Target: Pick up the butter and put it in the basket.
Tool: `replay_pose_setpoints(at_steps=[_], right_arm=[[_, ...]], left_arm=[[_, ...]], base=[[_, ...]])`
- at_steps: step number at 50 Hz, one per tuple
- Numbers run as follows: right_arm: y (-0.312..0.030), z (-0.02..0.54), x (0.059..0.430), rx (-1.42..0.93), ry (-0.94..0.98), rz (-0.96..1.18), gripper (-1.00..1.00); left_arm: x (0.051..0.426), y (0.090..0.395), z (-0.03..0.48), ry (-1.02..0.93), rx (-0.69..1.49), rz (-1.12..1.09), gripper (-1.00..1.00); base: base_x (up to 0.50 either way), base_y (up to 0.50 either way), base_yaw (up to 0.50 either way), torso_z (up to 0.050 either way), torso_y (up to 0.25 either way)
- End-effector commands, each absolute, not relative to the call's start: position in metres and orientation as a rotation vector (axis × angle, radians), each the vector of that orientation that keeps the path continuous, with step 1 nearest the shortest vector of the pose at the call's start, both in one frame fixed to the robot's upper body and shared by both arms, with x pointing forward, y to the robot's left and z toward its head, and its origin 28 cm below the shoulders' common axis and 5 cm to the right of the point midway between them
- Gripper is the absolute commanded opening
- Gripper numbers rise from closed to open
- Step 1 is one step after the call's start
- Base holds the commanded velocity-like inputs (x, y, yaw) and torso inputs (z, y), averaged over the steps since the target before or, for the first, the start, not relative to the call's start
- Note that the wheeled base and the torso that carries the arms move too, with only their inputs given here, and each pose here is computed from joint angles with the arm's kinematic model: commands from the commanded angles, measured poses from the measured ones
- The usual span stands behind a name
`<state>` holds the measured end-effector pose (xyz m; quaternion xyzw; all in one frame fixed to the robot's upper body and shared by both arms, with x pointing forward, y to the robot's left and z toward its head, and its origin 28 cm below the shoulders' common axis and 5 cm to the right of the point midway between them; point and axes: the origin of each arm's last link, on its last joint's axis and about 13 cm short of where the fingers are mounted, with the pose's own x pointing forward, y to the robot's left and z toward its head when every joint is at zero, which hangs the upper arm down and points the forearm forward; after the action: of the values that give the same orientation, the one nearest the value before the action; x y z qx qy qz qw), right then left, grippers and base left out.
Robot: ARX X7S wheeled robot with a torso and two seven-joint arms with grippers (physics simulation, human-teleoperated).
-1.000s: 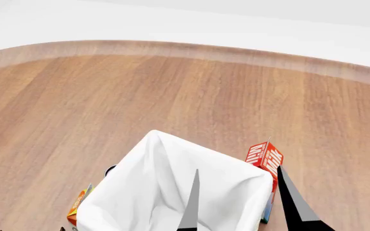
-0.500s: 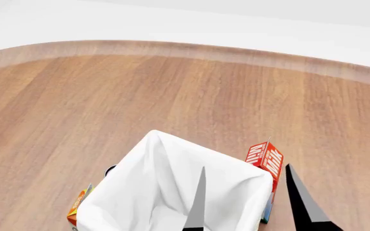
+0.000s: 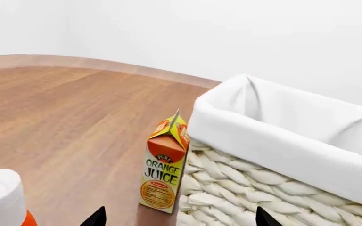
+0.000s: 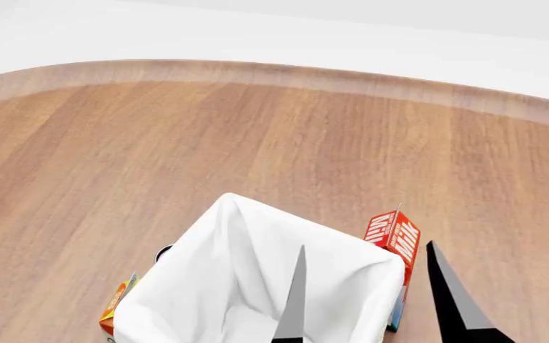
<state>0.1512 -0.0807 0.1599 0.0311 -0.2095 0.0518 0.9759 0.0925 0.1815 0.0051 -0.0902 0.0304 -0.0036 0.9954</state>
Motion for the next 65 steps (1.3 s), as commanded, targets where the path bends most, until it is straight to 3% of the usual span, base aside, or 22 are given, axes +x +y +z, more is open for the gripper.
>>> replay_pose_setpoints(at_steps=[1,19,65], right_arm=[[-0.084,0.158,0.159,0.047,-0.446,0.092,1.00],[-0.086,0.159,0.160,0.050,-0.445,0.090,1.00],[-0.086,0.163,0.158,0.050,-0.455,0.091,1.00]], left_arm=[[0.096,0.171,-0.004,0.074,-0.170,-0.007,1.00],[0.112,0.149,-0.020,0.149,-0.136,0.040,1.00],[0.093,0.132,-0.053,0.389,-0.040,-0.010,1.00]], base=[[0.00,0.00,0.00,0.000,0.000],[0.00,0.00,0.00,0.000,0.000],[0.00,0.00,0.00,0.000,0.000]])
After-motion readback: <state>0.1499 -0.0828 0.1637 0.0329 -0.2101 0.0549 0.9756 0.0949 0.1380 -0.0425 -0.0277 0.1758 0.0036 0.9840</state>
